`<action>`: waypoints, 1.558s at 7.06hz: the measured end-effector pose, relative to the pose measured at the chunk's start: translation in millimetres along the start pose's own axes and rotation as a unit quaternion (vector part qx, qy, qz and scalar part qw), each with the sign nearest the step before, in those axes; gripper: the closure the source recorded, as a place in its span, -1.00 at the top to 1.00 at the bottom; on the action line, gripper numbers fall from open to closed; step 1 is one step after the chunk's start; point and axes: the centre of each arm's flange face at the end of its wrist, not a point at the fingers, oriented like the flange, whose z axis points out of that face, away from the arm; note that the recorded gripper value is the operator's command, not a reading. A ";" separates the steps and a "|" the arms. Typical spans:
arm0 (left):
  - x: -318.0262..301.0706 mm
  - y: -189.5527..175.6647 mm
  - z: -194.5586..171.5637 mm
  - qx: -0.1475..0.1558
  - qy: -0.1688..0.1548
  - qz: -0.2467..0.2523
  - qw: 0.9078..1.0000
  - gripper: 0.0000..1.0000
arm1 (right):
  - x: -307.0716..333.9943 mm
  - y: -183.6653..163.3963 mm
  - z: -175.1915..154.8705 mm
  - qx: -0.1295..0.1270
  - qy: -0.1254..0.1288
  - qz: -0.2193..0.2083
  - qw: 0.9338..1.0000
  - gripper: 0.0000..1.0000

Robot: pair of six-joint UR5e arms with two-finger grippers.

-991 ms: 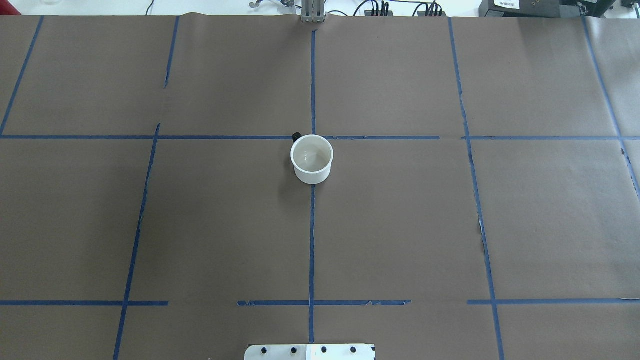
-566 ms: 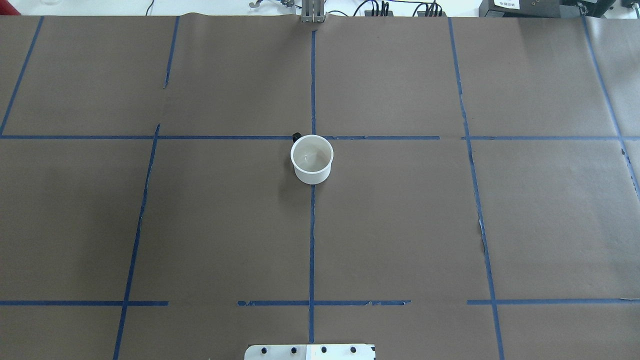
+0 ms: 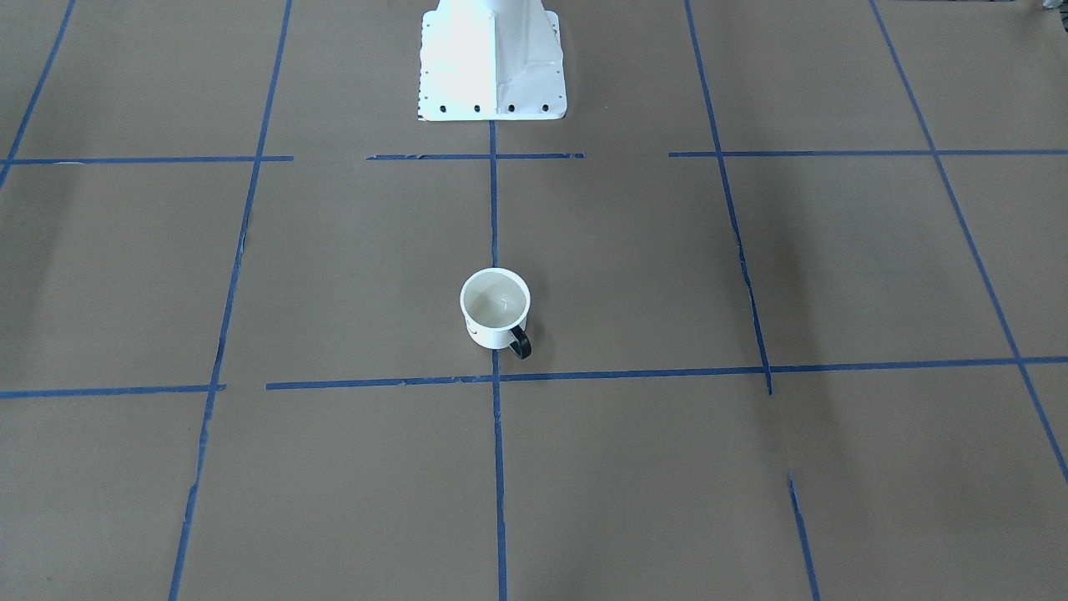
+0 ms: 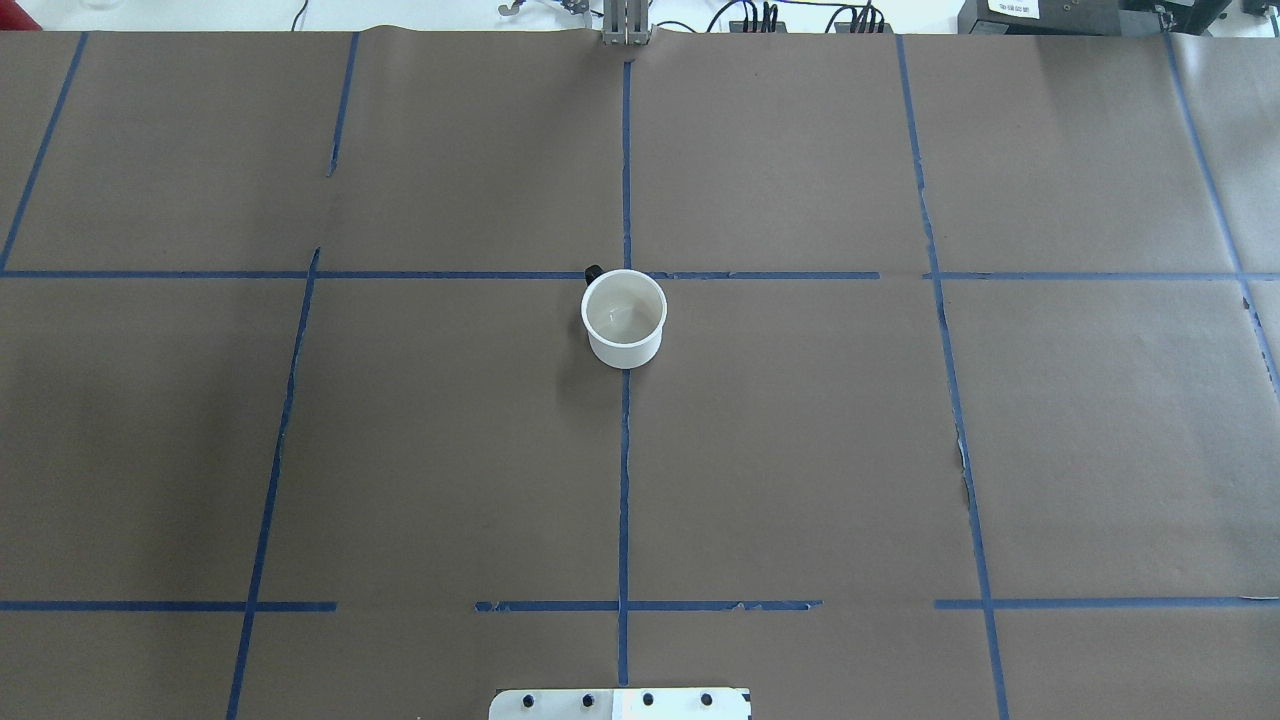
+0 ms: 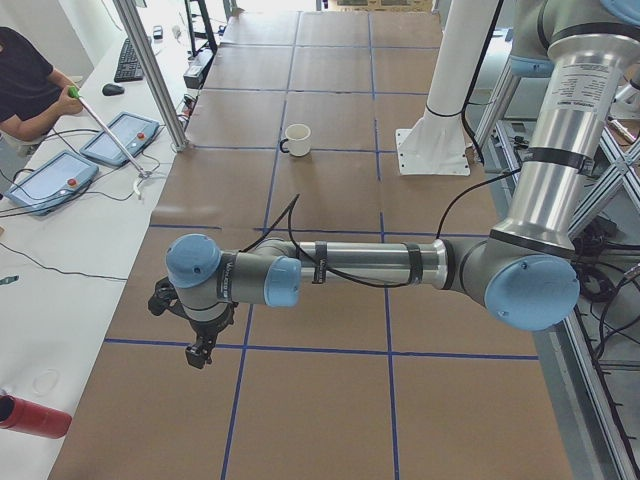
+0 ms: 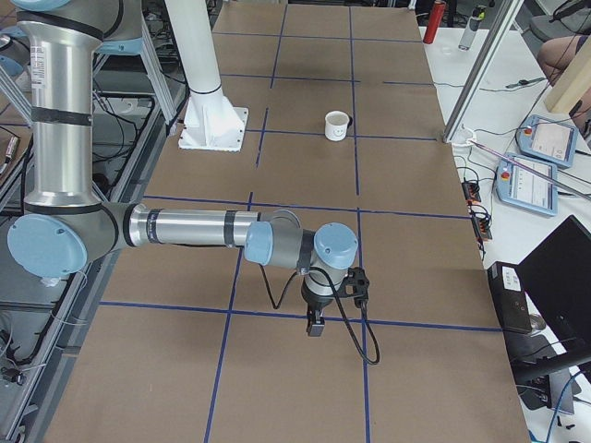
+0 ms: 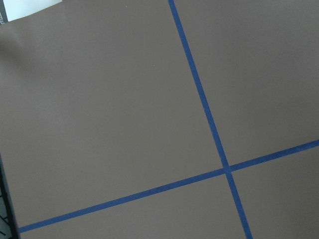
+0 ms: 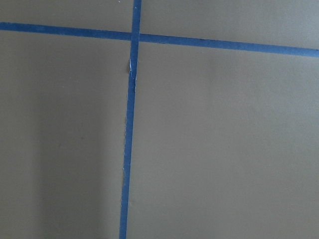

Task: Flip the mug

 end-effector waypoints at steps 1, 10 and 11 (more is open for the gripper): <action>-1.6 6.2 5.5 -0.001 0.004 -0.001 1.000 1.00 | 0.0 0.0 0.0 0.000 0.000 0.000 1.000 1.00; 9.1 1.7 -3.8 0.013 0.003 0.008 1.000 1.00 | 0.0 0.0 0.0 0.000 0.000 0.000 1.000 1.00; 9.3 1.8 -3.9 0.013 0.003 0.008 1.000 1.00 | 0.0 0.0 0.0 0.000 0.000 0.000 1.000 1.00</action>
